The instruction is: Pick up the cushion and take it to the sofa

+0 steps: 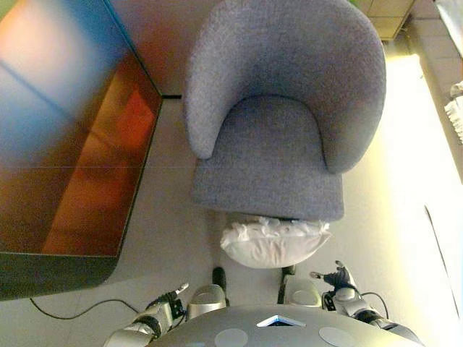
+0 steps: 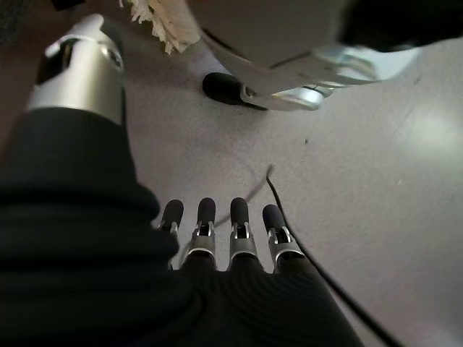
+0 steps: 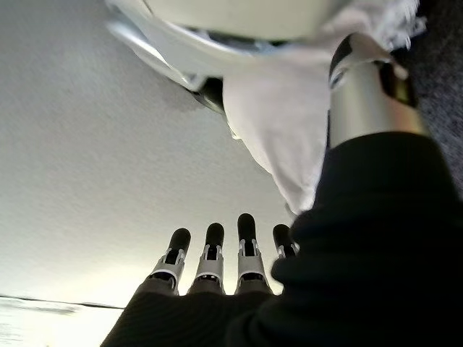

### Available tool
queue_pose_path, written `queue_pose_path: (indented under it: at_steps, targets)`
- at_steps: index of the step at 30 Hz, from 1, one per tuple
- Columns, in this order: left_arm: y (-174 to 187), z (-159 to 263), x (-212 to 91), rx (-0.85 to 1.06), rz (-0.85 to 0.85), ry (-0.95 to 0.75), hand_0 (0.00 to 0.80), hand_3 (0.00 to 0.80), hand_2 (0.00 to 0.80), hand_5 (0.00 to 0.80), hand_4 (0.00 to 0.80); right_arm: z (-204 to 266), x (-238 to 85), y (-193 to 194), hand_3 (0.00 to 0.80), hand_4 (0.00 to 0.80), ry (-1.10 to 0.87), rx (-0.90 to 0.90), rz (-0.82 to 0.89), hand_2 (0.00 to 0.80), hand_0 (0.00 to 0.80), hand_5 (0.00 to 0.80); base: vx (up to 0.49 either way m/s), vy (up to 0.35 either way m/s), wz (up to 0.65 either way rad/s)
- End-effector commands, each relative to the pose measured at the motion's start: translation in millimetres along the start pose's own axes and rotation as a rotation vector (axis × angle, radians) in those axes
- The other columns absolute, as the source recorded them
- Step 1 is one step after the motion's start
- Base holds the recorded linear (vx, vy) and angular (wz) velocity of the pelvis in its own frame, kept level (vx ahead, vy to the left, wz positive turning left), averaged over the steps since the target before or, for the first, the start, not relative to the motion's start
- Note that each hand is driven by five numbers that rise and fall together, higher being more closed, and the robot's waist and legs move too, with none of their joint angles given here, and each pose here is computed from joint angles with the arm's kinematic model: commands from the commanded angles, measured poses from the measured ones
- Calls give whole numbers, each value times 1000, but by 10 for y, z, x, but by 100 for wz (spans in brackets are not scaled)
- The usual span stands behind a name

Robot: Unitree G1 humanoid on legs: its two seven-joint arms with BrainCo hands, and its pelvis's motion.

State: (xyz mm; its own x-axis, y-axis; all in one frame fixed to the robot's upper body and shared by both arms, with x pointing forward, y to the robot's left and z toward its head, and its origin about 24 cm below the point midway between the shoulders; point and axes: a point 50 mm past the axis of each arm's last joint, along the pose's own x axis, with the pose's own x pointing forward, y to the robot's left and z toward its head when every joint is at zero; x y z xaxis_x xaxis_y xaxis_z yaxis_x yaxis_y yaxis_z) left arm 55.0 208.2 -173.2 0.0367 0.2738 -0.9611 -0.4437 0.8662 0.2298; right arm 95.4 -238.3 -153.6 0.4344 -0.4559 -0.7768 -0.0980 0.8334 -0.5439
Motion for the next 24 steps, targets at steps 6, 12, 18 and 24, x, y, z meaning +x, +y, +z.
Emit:
queue_pose_path:
  at_steps: [6,12,18,24]
  targets:
    - [-214,325,-64,121,-64,-130,0,0,0,0,0,345,193,-402,0,0,11,93,31,0,0,0,-38,-143,30]
    - [-154,509,-76,189,-61,-182,0,0,0,0,0,430,215,-422,0,0,30,204,40,0,0,0,36,17,32]
    - [-103,517,-63,216,-27,-184,0,0,0,0,0,330,144,-192,0,0,46,221,68,0,0,0,89,197,0]
    - [-46,824,-119,147,34,-282,0,0,0,0,0,528,119,-93,0,0,-27,227,98,0,0,0,-18,52,-24]
